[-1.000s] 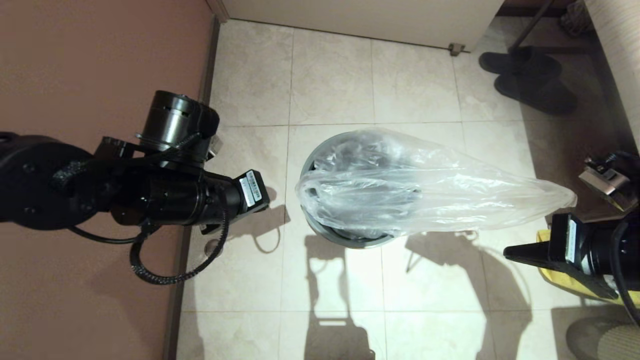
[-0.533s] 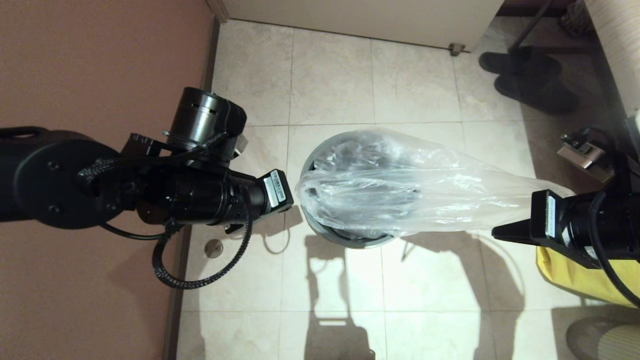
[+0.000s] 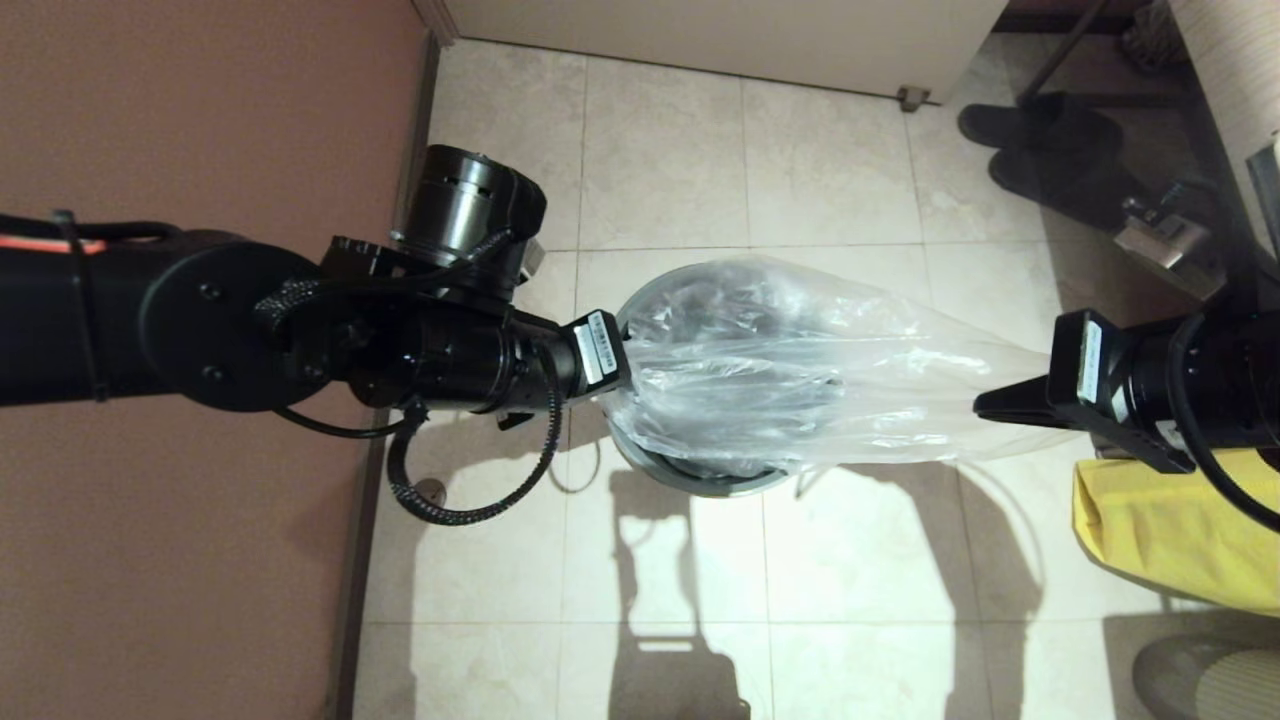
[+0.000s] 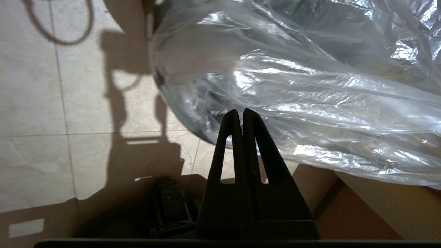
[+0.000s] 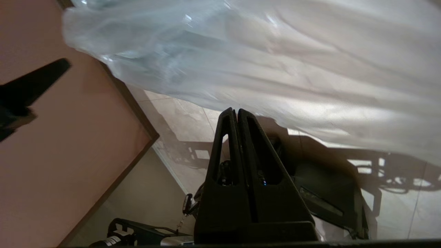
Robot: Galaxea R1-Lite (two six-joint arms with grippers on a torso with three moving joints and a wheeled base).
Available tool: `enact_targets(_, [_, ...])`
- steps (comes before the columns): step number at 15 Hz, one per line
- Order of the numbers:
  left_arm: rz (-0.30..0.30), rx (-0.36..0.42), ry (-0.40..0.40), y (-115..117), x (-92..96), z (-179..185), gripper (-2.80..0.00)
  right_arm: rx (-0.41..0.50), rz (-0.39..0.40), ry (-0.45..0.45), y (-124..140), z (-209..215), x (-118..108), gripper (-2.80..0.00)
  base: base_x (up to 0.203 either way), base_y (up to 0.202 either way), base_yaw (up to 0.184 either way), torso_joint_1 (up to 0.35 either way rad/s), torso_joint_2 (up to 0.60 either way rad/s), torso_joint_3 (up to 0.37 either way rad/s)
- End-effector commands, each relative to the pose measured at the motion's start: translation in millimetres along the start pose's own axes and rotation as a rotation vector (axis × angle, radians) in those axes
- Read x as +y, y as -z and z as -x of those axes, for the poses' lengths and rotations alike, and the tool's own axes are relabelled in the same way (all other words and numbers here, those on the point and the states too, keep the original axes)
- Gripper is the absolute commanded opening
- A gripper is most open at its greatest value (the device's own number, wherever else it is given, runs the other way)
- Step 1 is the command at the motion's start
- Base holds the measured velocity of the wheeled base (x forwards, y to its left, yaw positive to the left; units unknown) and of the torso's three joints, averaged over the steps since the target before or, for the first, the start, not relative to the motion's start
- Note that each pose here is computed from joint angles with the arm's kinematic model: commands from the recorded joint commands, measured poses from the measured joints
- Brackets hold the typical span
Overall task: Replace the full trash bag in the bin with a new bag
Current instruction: Put the new garbage bag on the trash can
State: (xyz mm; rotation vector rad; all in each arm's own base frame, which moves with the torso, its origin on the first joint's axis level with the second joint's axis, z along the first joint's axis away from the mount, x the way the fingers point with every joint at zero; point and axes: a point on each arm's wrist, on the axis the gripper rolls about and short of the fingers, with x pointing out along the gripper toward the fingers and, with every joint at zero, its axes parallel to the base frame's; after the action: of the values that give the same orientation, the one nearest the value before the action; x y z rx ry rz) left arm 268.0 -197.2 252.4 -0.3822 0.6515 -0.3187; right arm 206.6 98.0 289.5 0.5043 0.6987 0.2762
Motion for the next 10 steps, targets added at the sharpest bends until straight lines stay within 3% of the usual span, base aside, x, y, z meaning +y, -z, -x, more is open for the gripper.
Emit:
enact_targets(1, [-0.009,0.026,-0.004,5,-6.4,-19,-2.8,-0.002,0.02,0.01,-11,-6,8,-2.8,0.0,0.0,0.0,0.0,0.0,0.0])
enact_targets(4, [-0.027,0.042,0.009,9,-18.9,-40,-2.8,0.011,0.11,0.069,-14,-23,7,-2.8,0.0,0.0,0.0,0.0,0.0,0.0])
enact_targets(7, [-0.068,0.043,0.004,9,-24.8,-60,-2.8,0.061,0.165,0.2,-10,-37,1,-2.8,0.0,0.0,0.0,0.0,0.0,0.0])
enact_targets(10, [-0.125,0.065,-0.057,21,-20.7,-90,-2.8,0.078,0.207,0.209,-10,-41,0,-2.8,0.0,0.0,0.0,0.0,0.0,0.0])
